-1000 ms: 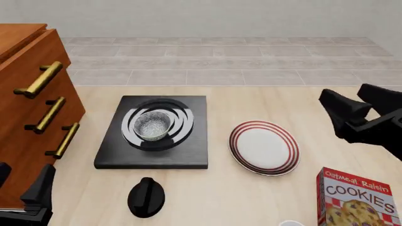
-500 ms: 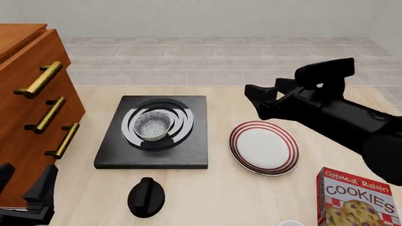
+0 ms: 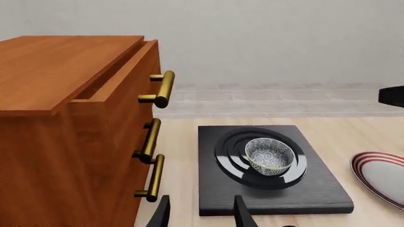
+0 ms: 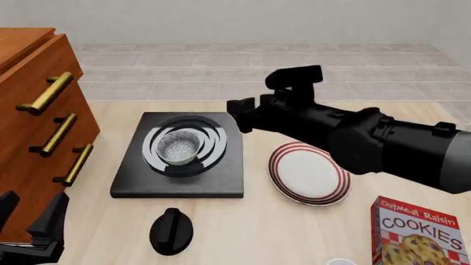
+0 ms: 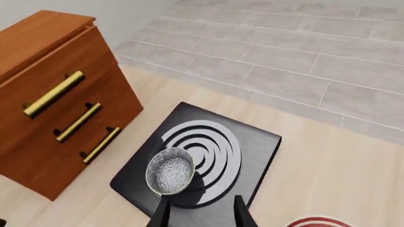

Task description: Pick the akita bowl on the stove and place it on the plate.

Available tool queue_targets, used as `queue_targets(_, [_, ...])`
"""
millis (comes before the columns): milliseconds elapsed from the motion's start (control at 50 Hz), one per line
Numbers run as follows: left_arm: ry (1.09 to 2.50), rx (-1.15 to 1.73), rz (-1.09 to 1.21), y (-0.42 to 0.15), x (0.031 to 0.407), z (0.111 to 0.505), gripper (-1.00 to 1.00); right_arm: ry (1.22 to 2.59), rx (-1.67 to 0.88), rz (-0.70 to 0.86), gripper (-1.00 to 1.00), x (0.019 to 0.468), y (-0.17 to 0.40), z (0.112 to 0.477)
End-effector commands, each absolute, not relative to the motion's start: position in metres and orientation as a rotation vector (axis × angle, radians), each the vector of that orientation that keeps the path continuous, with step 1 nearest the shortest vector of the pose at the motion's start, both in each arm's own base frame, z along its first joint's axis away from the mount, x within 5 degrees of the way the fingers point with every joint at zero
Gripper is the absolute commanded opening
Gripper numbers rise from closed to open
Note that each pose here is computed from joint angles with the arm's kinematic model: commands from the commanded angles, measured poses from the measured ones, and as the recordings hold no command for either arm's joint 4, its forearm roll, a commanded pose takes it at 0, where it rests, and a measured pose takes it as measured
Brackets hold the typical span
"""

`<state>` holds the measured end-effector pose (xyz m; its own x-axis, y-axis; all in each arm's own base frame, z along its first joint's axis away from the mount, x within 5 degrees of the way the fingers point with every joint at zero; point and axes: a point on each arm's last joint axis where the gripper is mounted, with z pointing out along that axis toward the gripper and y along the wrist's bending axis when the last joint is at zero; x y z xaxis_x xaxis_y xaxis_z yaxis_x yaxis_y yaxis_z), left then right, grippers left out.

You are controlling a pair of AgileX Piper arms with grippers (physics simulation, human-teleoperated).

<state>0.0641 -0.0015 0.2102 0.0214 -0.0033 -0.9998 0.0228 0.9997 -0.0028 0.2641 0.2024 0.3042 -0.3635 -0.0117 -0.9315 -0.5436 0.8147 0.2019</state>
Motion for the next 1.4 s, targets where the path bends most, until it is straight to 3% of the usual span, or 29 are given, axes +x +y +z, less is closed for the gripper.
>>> queue_targets(20, [1.548,0.009,-0.024,-0.001,0.064,0.21,1.0,1.905,-0.432,0.618,1.0,0.286,0.233,0.292])
queue_targets(640, [1.562,0.006,-0.04,-0.002,0.066,0.21,1.0,2.032,-0.447,0.596,1.0,0.331,0.276,0.241])
queue_targets(940, [1.562,0.001,-0.045,-0.002,0.066,0.21,1.0,2.097,-0.486,0.581,1.0,0.335,0.291,0.202])
queue_targets(1400, [1.564,0.013,-0.042,-0.002,0.066,0.21,1.0,2.128,-0.511,0.589,1.0,0.334,0.307,0.18])
